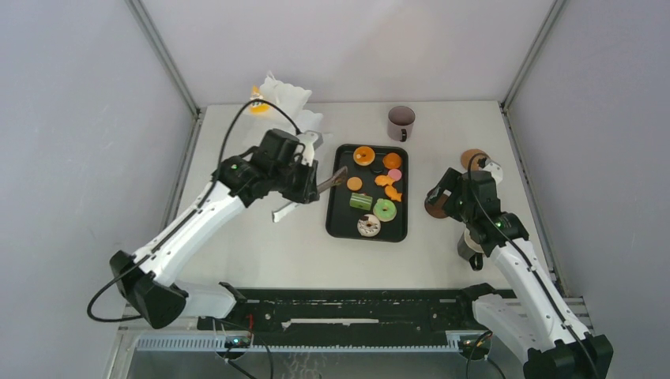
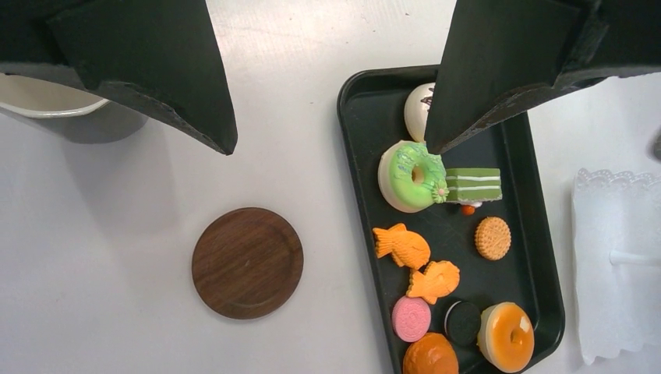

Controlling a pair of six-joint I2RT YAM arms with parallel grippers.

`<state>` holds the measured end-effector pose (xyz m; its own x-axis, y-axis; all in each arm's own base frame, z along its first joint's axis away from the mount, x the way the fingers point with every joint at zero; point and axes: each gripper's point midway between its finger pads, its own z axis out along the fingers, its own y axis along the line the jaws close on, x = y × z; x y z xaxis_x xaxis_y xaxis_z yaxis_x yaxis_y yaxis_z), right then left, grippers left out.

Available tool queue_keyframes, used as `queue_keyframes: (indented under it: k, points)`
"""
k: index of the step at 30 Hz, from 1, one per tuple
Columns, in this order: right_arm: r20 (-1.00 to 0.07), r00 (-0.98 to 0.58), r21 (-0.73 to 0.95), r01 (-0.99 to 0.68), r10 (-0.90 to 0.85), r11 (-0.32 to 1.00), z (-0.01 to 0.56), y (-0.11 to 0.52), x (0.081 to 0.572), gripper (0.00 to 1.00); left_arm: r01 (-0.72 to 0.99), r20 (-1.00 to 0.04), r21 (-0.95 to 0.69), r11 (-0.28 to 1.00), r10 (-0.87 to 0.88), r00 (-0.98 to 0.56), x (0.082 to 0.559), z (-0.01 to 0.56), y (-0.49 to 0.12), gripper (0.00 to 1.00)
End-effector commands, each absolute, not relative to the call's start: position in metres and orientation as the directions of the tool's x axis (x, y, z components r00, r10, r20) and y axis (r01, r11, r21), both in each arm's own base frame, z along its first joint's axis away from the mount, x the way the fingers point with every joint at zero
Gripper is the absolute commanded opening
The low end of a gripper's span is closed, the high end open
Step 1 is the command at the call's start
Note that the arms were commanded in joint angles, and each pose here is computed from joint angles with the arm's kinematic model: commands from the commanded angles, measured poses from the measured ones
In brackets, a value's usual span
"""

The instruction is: Serve the afternoon tea

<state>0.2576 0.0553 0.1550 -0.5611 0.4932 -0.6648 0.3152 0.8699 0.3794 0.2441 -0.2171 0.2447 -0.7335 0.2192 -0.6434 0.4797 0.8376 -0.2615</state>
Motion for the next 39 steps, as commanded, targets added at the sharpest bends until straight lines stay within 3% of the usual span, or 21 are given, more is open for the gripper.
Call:
queue_keyframes:
  k: [1,5,17,39]
  points:
    - [-0.696,-0.525,0.389,0.299,0.49,0.871,0.173,0.053,0.264,0.98,0.551,-0.665,-0.201,0.81,0.301,-0.684,0.253,0.221,-0.234,0.25]
    - [-0.697,-0.524,0.386,0.302,0.49,0.872,0.173,0.052,0.263,0.98,0.604,-0.633,-0.225,0.764,0.357,-0.687,0.236,0.203,-0.254,0.3]
    - [-0.682,-0.541,0.387,0.303,0.492,0.871,0.168,0.056,0.265,0.98,0.528,-0.51,-0.384,0.758,0.302,-0.805,0.218,0.164,-0.279,0.48]
    - [-0.67,-0.554,0.389,0.305,0.494,0.869,0.164,0.061,0.267,0.98,0.504,-0.416,-0.343,0.792,0.353,-0.838,0.21,0.129,-0.273,0.54]
